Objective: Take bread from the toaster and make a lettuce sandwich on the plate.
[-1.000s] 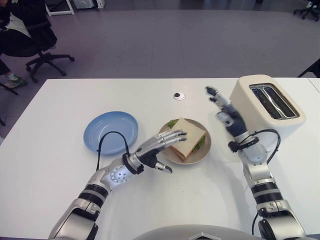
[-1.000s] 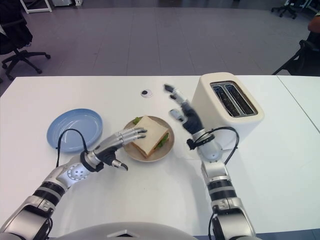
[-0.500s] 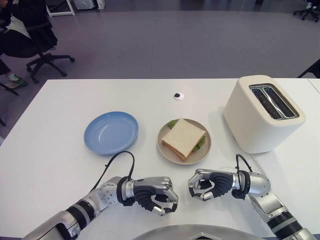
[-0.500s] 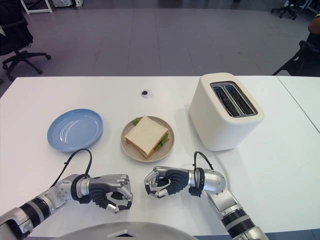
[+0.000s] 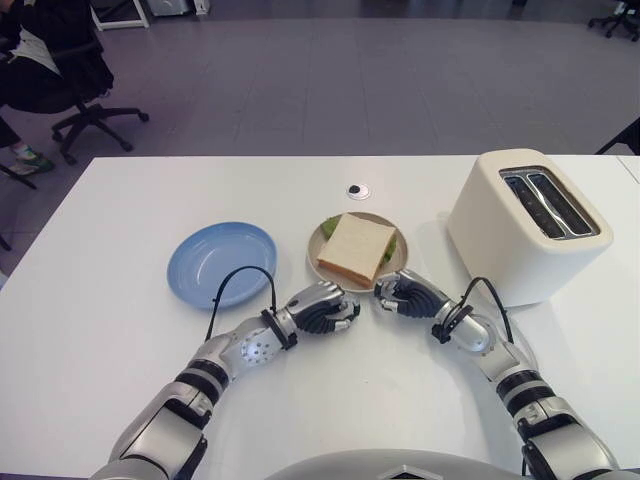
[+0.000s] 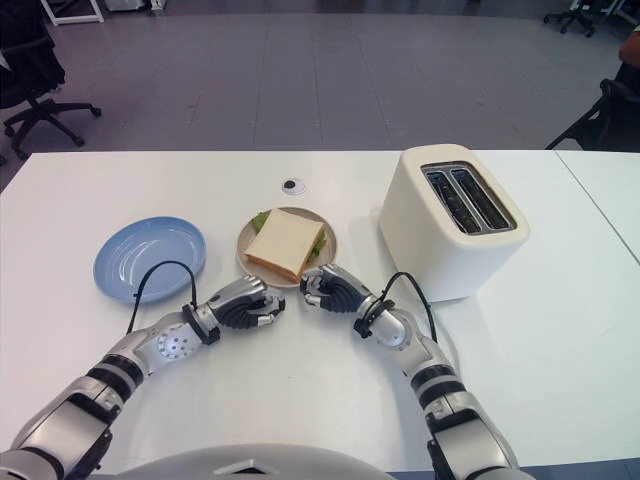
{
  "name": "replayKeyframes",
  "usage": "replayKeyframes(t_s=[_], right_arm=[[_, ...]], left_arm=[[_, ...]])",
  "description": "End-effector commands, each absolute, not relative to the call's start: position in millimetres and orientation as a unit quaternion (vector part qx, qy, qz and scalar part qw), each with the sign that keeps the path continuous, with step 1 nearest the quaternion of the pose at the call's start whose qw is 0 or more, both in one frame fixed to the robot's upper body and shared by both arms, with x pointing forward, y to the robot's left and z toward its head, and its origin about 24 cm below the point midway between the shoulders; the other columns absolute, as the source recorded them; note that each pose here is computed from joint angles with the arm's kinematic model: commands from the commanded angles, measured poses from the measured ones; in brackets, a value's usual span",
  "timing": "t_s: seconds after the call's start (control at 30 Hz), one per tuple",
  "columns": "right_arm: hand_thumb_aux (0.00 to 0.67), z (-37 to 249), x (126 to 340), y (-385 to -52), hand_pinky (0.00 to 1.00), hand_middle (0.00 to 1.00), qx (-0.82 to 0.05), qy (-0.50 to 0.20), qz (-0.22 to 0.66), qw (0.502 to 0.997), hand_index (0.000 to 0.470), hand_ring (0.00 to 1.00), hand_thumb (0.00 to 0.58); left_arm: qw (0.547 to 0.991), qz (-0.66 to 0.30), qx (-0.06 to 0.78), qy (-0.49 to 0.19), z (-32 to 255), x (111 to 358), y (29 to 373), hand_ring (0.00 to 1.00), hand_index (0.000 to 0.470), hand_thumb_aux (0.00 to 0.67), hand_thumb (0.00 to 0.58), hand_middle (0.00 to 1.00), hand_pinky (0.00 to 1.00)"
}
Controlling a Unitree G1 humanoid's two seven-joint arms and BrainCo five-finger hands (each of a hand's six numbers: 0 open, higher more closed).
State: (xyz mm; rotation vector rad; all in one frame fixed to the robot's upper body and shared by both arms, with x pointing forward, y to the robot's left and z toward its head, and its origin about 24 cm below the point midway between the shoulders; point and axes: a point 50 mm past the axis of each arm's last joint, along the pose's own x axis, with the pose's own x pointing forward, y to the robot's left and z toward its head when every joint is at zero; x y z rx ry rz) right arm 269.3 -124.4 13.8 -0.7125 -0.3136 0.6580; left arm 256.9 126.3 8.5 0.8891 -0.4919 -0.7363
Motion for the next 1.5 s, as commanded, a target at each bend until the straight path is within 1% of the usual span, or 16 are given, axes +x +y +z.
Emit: replayKeyframes(t_s=[0.03,0.07,0.1,0.13,0.17,0.33,0.4,0.47,0.9,1.3,1.43,1.5], right_arm=[[0.528,29.2,280.5,-127.8,0.24,0.24,-0.328,-0.199,0.260,0.886,0.370,0.24,0.554],[0.423,33.7,281.3,-129.3,0.06,0.06,-0.319,-0.212,0.246,0.890,0.297,0.06,0.501],[0.000,41.1,283.6,-133.5,0.00,0.00,-0.306,-0.230,0.221,0.897,0.000,0.00,0.000],[0.000,50.2,285.3,-139.0,0.00,0.00,-0.291,-0.251,0.195,0.903,0.000,0.00,0.000],[0.000,58.8,286.2,-144.6,0.00,0.00,-0.271,-0.270,0.172,0.908,0.000,0.00,0.000],[0.000,99.4,280.7,-167.7,0.00,0.00,-0.164,-0.357,0.088,0.916,0.000,0.00,0.000],[0.000,111.2,274.9,-171.0,0.00,0.00,-0.138,-0.385,0.071,0.910,0.000,0.00,0.000],[0.000,117.4,270.3,-170.5,0.00,0.00,-0.124,-0.398,0.070,0.906,0.000,0.00,0.000],[0.000,115.6,267.0,-159.0,0.00,0.00,-0.120,-0.391,0.102,0.907,0.000,0.00,0.000],[0.000,116.6,274.0,-144.2,0.00,0.00,-0.127,-0.391,0.126,0.903,0.000,0.00,0.000],[0.000,123.6,267.3,-140.9,0.00,0.00,-0.128,-0.406,0.135,0.895,0.000,0.00,0.000],[0.000,129.1,258.4,-143.0,0.00,0.00,-0.126,-0.414,0.132,0.892,0.000,0.00,0.000]], left_arm=[[0.842,-0.227,0.410,-0.266,24.8,280.7,130.1,0.53,0.147,0.210,0.307,0.53,0.53],[0.850,-0.207,0.392,-0.283,30.1,281.6,130.8,0.44,0.000,0.000,0.000,0.44,0.44],[0.862,-0.192,0.360,-0.301,36.7,280.6,131.2,0.24,0.000,0.000,0.000,0.24,0.24],[0.871,-0.181,0.327,-0.321,43.3,278.4,132.5,0.10,0.000,0.000,0.000,0.10,0.10],[0.876,-0.173,0.299,-0.337,48.9,276.1,134.3,0.00,0.000,0.000,0.000,0.00,0.00],[0.889,-0.123,0.167,-0.408,79.7,265.0,151.2,0.00,0.000,0.000,0.000,0.00,0.00],[0.890,-0.092,0.115,-0.432,93.8,261.6,160.1,0.00,0.000,0.000,0.000,0.00,0.00],[0.887,-0.076,0.091,-0.445,103.0,259.0,166.1,0.00,0.000,0.000,0.000,0.00,0.00],[0.891,-0.093,0.104,-0.433,104.4,259.5,168.5,0.00,0.000,0.000,0.000,0.00,0.00],[0.886,-0.096,0.120,-0.437,112.5,267.6,172.5,0.00,0.000,0.000,0.000,0.00,0.00],[0.882,-0.087,0.122,-0.447,120.1,259.3,182.1,0.00,0.000,0.000,0.000,0.00,0.00],[0.881,-0.085,0.118,-0.450,126.3,251.9,186.3,0.00,0.000,0.000,0.000,0.00,0.00]])
